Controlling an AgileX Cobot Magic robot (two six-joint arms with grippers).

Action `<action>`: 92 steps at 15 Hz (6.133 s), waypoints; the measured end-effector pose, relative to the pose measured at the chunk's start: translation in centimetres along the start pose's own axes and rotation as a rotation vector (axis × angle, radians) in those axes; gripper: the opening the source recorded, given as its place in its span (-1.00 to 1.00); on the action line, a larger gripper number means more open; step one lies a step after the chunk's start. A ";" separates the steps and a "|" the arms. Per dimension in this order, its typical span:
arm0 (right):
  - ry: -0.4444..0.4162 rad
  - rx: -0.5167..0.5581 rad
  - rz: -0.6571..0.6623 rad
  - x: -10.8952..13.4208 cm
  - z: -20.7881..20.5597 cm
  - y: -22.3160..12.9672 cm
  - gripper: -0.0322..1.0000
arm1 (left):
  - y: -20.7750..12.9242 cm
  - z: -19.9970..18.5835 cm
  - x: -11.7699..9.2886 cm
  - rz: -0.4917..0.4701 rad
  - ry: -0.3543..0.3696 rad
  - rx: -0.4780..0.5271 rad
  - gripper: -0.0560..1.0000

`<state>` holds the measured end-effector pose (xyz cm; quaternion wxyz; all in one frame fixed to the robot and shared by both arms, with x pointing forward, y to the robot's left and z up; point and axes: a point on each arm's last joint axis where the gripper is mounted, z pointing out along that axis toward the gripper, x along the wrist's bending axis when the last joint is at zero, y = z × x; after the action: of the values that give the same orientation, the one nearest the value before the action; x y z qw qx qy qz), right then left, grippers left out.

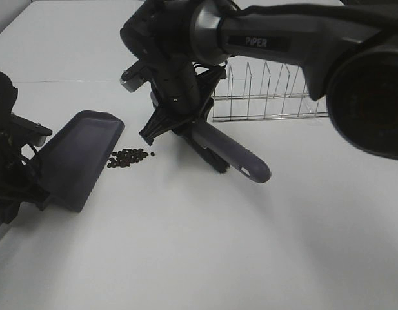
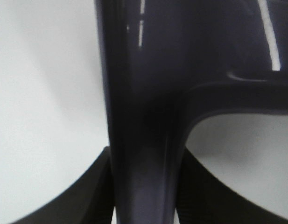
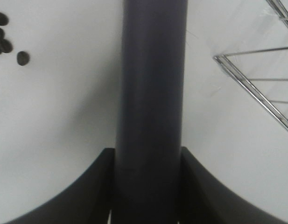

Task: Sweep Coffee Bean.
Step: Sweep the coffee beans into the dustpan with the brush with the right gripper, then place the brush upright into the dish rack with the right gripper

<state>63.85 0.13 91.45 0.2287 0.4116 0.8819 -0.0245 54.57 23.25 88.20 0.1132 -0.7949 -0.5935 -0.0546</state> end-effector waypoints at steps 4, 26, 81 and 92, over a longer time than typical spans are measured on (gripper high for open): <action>0.092 -0.049 -0.049 4.3 -0.3 1.7 -0.24 | -0.1 0.0 -0.4 0.003 -0.044 0.006 -0.27; 0.680 -0.264 0.319 3.0 -4.9 5.8 -0.24 | -0.1 0.0 -0.5 -0.002 -0.056 0.012 -0.27; 0.047 -0.053 0.711 -19.3 1.5 -11.1 -0.24 | 0.1 -0.1 -2.0 -0.213 -0.214 0.018 -0.27; 0.013 -0.021 0.698 -20.0 4.2 -9.1 -0.24 | 0.0 -0.1 -2.1 -0.225 -0.227 0.025 -0.27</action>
<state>69.89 -21.11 94.81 0.2219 0.6862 0.6895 0.0667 53.99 21.28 87.82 0.0486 -0.7229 -0.6885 0.0307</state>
